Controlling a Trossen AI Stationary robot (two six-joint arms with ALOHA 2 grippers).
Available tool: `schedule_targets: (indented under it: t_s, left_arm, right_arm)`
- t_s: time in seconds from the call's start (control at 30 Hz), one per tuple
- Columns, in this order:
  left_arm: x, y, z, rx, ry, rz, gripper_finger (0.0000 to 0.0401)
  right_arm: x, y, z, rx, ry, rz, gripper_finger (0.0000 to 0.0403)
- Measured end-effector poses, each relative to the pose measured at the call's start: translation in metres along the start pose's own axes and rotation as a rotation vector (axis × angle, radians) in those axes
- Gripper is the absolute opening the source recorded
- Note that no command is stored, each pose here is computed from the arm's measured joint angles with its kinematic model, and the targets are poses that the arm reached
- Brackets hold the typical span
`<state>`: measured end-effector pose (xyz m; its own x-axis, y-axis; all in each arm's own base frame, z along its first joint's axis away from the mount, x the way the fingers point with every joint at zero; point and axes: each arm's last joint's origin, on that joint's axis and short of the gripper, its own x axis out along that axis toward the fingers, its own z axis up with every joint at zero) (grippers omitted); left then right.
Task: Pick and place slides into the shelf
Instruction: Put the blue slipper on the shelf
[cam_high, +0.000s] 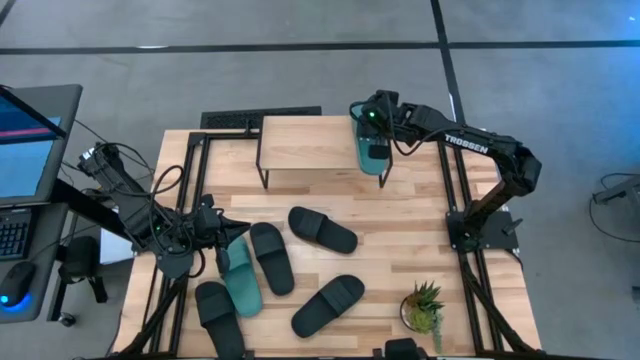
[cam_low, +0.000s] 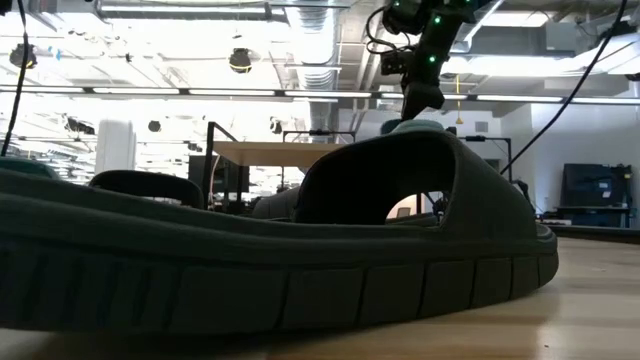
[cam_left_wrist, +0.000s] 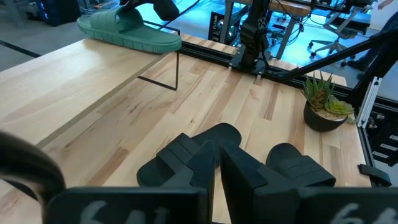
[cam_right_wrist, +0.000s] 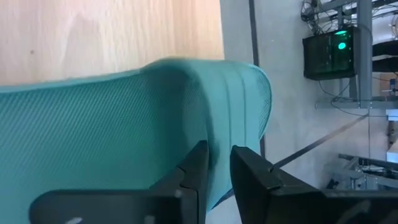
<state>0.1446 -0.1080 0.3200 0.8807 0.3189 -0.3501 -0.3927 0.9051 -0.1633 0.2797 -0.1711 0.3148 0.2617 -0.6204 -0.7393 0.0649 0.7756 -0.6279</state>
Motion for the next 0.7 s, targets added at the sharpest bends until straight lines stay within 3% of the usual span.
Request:
schedule_targets:
  t_s: [0.7]
  left_arm:
    - [0.0,0.0,0.0,-0.001,0.001,-0.001,0.0014]
  right_arm:
    - [-0.0013,0.0054,0.0009,0.036,-0.032,0.083,0.0067]
